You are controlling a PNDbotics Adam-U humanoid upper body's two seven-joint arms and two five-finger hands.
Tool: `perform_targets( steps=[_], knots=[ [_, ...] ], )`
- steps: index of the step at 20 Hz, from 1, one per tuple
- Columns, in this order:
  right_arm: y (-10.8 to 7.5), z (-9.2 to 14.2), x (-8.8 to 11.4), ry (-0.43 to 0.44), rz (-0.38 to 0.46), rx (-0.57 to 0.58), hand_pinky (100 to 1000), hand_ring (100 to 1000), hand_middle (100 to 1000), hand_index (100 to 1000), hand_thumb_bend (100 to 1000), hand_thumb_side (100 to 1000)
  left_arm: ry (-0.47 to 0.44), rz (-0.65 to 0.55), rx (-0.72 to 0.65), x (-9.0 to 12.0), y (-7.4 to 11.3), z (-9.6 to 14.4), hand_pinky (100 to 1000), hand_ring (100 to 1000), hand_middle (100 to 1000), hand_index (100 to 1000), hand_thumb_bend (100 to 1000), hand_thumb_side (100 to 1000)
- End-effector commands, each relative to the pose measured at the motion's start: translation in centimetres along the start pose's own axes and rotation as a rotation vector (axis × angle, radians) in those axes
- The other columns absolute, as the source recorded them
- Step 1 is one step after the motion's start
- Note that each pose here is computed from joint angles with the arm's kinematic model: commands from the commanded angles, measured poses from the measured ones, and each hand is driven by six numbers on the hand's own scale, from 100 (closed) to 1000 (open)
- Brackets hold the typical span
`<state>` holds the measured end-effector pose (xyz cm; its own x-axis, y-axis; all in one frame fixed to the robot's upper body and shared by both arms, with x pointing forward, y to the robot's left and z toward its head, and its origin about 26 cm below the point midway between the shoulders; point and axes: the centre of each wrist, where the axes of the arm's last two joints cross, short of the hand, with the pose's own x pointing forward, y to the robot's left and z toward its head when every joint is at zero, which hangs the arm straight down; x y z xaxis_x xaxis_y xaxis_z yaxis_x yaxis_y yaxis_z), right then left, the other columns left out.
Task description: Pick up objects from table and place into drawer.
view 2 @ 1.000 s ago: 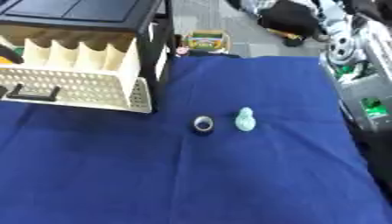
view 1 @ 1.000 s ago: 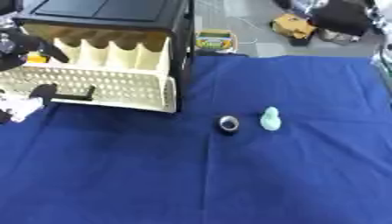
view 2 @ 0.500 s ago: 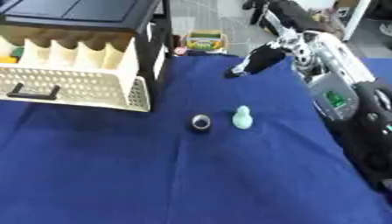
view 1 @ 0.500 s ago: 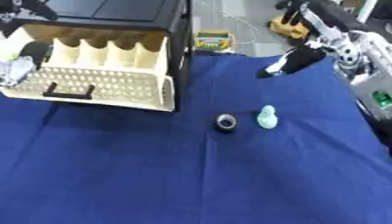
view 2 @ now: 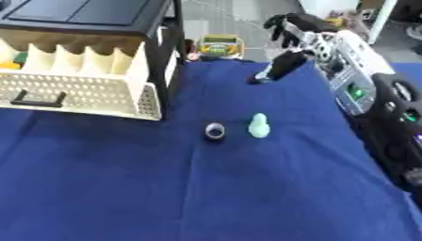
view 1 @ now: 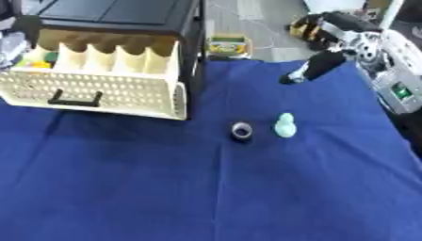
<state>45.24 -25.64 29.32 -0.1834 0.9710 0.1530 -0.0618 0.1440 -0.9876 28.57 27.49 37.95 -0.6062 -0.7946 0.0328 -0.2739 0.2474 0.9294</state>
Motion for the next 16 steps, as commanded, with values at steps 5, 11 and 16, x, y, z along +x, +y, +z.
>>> perform_targets(
  steps=[5, 11, 16],
  knots=[
    [-0.4, -0.4, -0.8, 0.004, 0.002, 0.125, 636, 706, 763, 916, 645, 203, 0.003, 0.062, 0.132, 0.1, 1.0, 0.3, 100, 100, 100, 815, 100, 605],
    [0.3, -0.4, -1.0, -0.011, 0.004, 0.248, 625, 711, 736, 913, 656, 174, 0.003, 0.1, 0.171, 0.2, 0.6, 0.2, 100, 100, 100, 805, 100, 607],
    [-0.2, 0.4, -0.4, -0.026, 0.023, 0.304, 588, 686, 701, 878, 620, 176, 0.01, 0.112, 0.168, 0.2, 0.5, 0.2, 100, 100, 100, 795, 100, 615]
  ],
)
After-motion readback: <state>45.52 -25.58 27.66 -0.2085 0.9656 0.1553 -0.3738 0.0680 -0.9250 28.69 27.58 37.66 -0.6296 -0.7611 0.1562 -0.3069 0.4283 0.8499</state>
